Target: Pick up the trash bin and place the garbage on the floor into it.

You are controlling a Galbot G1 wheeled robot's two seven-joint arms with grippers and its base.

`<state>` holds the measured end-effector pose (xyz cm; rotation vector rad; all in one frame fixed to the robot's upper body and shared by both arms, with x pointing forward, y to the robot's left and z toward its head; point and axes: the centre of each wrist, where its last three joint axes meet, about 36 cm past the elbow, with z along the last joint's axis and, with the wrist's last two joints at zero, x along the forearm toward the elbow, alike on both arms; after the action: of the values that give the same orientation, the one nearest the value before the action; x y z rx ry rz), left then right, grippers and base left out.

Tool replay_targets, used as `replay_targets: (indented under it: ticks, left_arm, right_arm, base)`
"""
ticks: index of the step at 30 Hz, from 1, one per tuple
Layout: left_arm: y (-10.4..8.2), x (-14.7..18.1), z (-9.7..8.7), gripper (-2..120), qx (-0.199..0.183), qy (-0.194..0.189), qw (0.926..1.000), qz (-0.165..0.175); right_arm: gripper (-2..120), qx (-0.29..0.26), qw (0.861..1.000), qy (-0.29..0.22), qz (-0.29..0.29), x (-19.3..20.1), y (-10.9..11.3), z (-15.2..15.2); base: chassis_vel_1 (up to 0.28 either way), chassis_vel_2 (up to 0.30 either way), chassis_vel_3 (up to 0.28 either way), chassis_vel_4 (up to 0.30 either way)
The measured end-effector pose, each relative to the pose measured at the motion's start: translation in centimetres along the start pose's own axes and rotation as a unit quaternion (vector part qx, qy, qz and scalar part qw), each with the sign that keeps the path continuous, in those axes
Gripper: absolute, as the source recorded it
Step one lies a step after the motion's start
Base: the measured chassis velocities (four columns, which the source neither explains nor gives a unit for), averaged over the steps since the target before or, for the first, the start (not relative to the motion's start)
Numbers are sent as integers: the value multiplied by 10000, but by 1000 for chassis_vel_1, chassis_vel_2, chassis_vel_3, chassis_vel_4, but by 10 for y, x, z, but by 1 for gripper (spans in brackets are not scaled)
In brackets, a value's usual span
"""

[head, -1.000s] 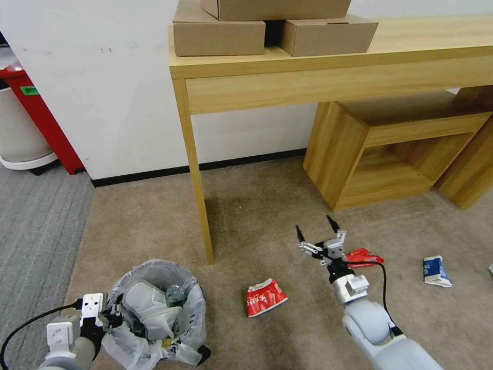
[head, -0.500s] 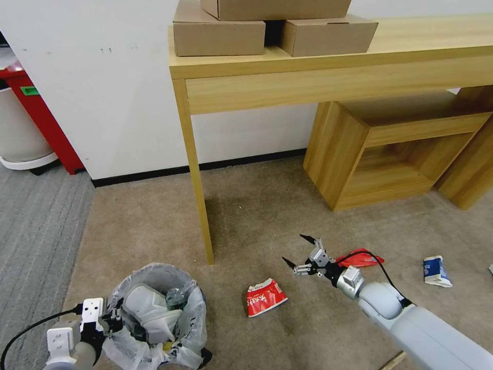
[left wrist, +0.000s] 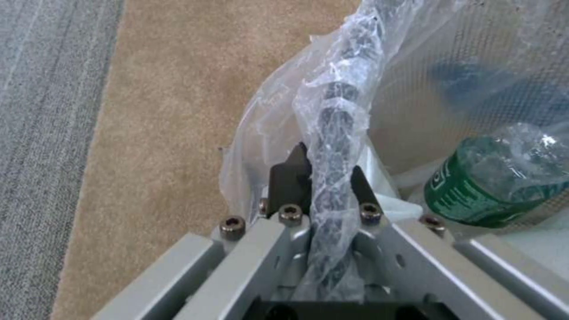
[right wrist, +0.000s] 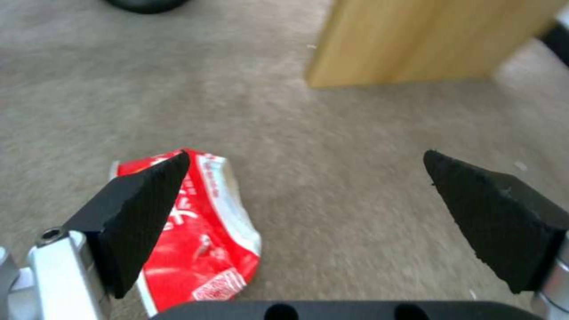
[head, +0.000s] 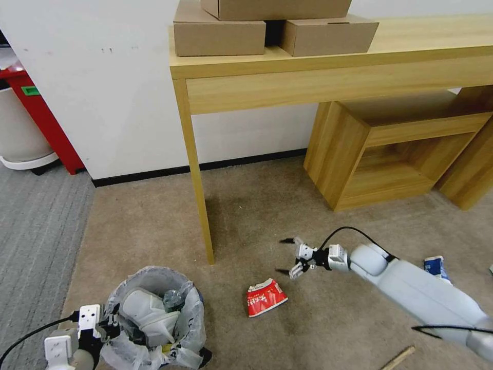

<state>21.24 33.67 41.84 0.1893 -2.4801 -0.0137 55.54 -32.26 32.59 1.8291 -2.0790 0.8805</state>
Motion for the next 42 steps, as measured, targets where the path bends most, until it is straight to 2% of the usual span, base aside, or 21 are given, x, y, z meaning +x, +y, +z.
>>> replay_targets:
  ticks: [2, 11, 18, 21, 27, 30, 33, 34, 37, 42]
  left_arm:
    - [0, -1, 1, 0, 24, 5, 10000, -25]
    - [-7, -3, 4, 0, 160, 24, 9999, 4]
    - [-10, -4, 14, 0, 223, 111, 9997, -40]
    - [-12, -4, 23, 0, 224, 200, 9995, -32]
    - [-12, -3, 24, 0, 210, 230, 9995, -28]
    - [-13, 0, 17, 0, 295, 220, 9993, 31]
    - [-17, 8, -8, 0, 545, 15, 9982, 236]
    - [-17, 8, -8, 0, 545, 15, 9982, 236]
    - [-16, 12, -26, 0, 648, -131, 9975, 258]
    - [-18, 17, -33, 0, 747, -175, 9965, 329]
  right_arm:
    - [100, 285, 9994, 112, -189, -6, -10, -4]
    - [100, 947, 9923, 573, -554, -19, -25, 1]
    - [100, 1012, 9892, 675, -821, -35, -21, 17]
    - [100, 971, 9888, 656, -924, -51, -12, 26]
    - [100, 890, 9896, 627, -945, -64, 0, 33]
    - [100, 809, 9911, 592, -876, -68, 8, 38]
    - [100, 686, 9929, 521, -826, -71, 23, 46]
    - [100, 686, 9929, 521, -826, -71, 23, 46]
    - [100, 626, 9939, 491, -765, -70, 33, 51]
    - [100, 594, 9946, 507, -689, -66, 34, 54]
  base:
    - [0, 0, 0, 0]
    - [0, 0, 0, 0]
    - [0, 0, 0, 0]
    - [0, 0, 0, 0]
    - [0, 0, 0, 0]
    - [0, 0, 0, 0]
    - [0, 0, 0, 0]
    - [0, 0, 0, 0]
    - [0, 0, 0, 0]
    - [0, 0, 0, 0]
